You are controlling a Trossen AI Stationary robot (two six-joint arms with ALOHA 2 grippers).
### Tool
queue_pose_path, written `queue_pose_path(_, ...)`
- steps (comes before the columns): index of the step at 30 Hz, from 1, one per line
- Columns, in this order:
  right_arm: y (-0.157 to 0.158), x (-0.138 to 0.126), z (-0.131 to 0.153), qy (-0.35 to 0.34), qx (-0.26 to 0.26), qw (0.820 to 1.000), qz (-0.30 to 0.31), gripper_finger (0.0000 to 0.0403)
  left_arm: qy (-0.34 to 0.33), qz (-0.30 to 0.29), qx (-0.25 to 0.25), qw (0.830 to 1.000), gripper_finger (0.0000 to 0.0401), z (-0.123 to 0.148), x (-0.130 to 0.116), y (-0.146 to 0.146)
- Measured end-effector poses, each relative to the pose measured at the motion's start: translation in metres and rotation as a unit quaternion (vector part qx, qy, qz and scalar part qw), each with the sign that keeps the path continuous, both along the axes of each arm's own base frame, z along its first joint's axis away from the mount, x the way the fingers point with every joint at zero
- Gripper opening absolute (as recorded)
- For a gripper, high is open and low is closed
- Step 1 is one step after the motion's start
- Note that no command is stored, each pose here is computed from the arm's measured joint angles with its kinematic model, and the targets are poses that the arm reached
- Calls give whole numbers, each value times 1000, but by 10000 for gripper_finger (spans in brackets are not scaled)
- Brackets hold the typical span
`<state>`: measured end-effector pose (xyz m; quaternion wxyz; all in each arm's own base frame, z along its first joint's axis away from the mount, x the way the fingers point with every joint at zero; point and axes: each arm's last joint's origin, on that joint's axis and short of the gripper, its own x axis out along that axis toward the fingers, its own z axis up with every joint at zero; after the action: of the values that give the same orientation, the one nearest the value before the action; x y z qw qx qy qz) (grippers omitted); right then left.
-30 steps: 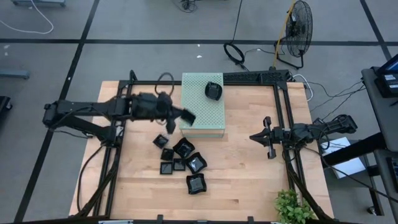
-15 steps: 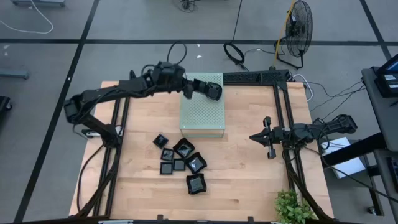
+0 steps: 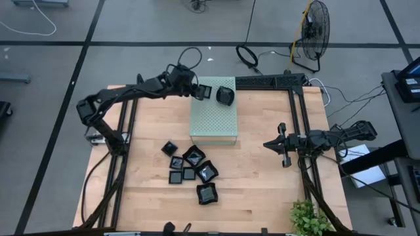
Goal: Pick & Place Mini shaped plates
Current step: Put the black square plate on the shelf, then stack the black square plate on top of the other square plate on the shelf
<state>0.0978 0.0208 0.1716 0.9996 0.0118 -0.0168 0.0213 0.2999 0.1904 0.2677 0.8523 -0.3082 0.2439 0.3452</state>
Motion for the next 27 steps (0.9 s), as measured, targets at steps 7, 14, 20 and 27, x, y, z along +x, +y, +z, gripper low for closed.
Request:
queue_pose_path(7, 0, 0, 0, 0, 0, 1000, 0, 9, 7, -7, -1, 1000, 6, -2, 2, -3)
queue_pose_path(14, 0, 0, 0, 0, 0, 1000, 0, 8, 18, -22, 10, 1000, 50, -3, 3, -4)
queue_pose_path(20, 0, 0, 0, 0, 0, 1000, 0, 7, 31, -53, 34, 998, 73, -1, 4, -8)
queue_pose_path(27, 0, 0, 0, 0, 0, 1000, 0, 8, 58, -101, 56, 992, 78, 27, -20, -28)
